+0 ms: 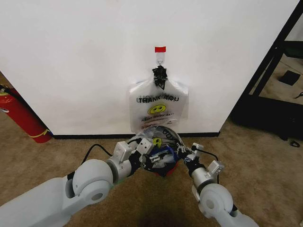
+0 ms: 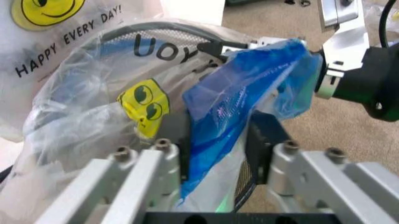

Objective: Pick up the garbage bag from the wall and place it over the trash bin.

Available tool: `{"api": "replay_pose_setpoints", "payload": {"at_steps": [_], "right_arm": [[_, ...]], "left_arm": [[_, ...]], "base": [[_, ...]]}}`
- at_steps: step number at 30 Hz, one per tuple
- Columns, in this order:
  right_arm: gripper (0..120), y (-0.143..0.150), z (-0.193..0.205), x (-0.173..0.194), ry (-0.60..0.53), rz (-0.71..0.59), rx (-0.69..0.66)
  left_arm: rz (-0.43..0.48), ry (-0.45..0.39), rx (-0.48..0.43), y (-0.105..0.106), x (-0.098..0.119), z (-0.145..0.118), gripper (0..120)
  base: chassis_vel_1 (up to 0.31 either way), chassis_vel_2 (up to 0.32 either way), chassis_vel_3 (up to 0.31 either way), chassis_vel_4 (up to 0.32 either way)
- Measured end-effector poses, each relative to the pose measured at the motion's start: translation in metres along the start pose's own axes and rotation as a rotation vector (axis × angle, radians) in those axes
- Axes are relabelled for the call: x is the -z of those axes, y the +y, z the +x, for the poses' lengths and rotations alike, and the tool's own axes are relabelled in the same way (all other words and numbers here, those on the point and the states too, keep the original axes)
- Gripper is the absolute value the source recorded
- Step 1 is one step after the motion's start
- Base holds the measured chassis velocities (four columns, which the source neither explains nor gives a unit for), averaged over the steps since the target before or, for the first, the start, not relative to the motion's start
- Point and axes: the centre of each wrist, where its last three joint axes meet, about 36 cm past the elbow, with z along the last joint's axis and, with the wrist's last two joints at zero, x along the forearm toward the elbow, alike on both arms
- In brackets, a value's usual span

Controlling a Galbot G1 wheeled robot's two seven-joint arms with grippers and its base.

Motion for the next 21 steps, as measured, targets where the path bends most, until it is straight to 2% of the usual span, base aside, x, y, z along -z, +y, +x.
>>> {"api": "replay_pose_setpoints", "payload": {"at_steps": [3,4,5,7,13,17,21], "right_arm": [[1,0.001,0.0,0.0,0.0,-0.002,0.0],[1,0.001,-0.001,0.0,0.0,-0.003,0.0],[1,0.001,-0.001,0.0,0.0,-0.003,0.0],[1,0.003,-0.001,-0.001,0.001,-0.009,-0.003],[1,0.005,-0.002,-0.002,0.005,-0.028,-0.013],[1,0.01,-0.005,-0.002,0.001,-0.1,-0.043],[1,0.012,-0.009,0.001,-0.001,-0.141,-0.06]], "left_arm": [[0.0,0.0,0.003,0.0,-0.001,0.001,22],[0.0,0.0,0.005,-0.001,-0.002,0.001,9],[0.0,0.0,0.005,-0.001,-0.002,0.001,9],[0.0,-0.002,0.01,-0.002,-0.005,0.003,0],[-0.003,-0.012,0.022,-0.003,-0.009,0.005,0],[0.024,-0.021,0.078,-0.005,-0.023,0.018,0],[0.047,-0.01,0.093,-0.01,-0.037,0.026,0]], "base": [[0.0,0.0,0.0,0.0],[0.0,0.0,0.0,0.0],[0.0,0.0,0.0,0.0],[0.0,0.0,0.0,0.0],[0.0,0.0,0.0,0.0],[0.0,0.0,0.0,0.0],[0.0,0.0,0.0,0.0]]}}
